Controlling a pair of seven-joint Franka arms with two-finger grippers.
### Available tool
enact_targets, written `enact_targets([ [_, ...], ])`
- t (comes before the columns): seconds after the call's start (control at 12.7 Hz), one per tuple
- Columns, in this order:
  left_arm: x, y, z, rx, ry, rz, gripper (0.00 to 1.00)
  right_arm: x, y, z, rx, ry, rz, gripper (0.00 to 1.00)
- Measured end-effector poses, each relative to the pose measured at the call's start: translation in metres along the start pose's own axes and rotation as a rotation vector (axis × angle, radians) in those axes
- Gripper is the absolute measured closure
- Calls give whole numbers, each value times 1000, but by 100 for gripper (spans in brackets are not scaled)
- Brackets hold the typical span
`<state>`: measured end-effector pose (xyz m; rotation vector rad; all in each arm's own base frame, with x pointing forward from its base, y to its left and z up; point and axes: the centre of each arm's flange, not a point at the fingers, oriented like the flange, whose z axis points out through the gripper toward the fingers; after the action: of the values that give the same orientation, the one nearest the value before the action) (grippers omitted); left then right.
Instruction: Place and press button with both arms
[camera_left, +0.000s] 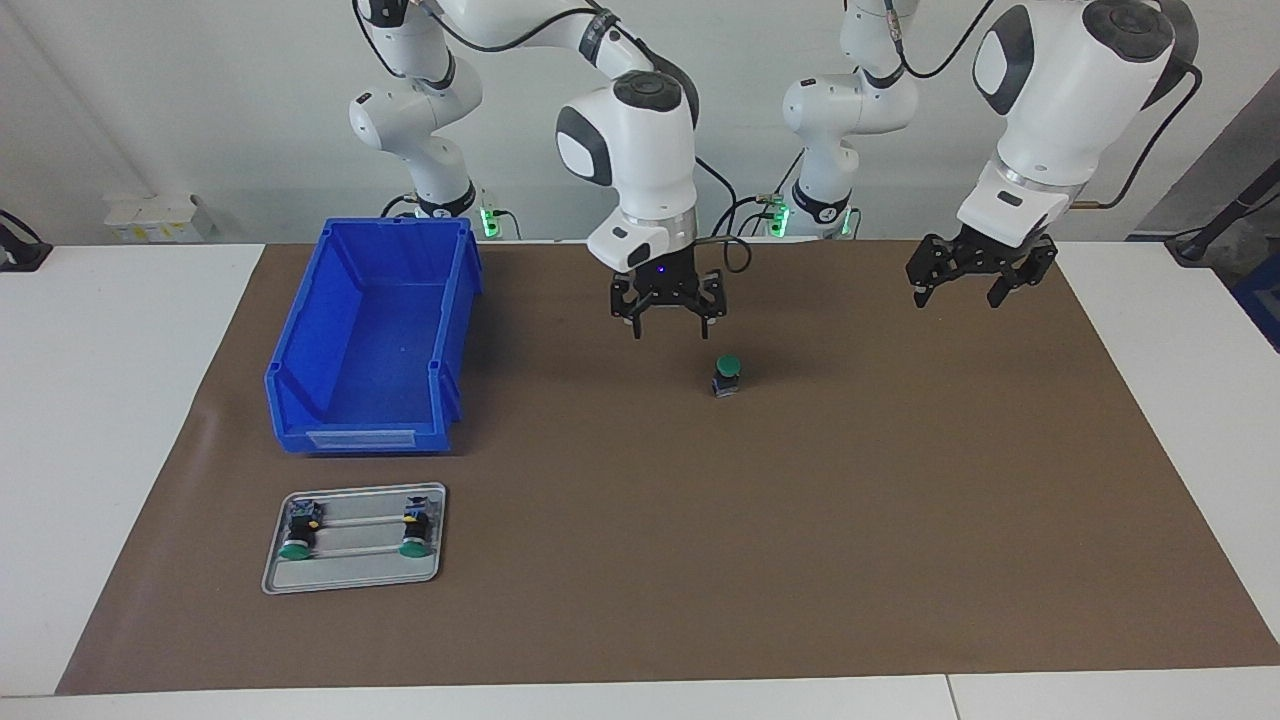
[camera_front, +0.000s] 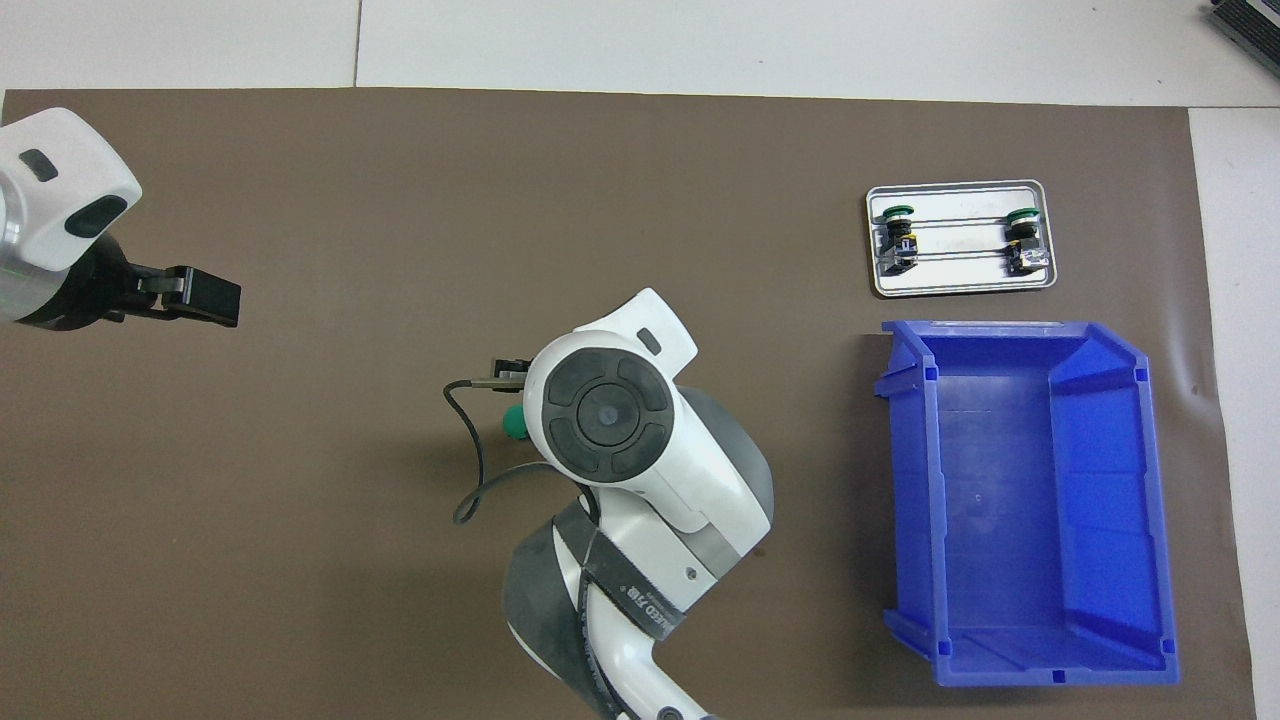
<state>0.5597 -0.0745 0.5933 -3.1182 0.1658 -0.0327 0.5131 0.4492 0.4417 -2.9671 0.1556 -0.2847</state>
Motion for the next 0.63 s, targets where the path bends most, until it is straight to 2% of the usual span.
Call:
enact_targets([
  [0.39,0,-8,0,0,0,-15,0,-30,-36,86,-13,30,-113,0],
  [0.63,-1,-33,0,1,-1,-58,0,-37,-41,118,-13,46,-195,0],
])
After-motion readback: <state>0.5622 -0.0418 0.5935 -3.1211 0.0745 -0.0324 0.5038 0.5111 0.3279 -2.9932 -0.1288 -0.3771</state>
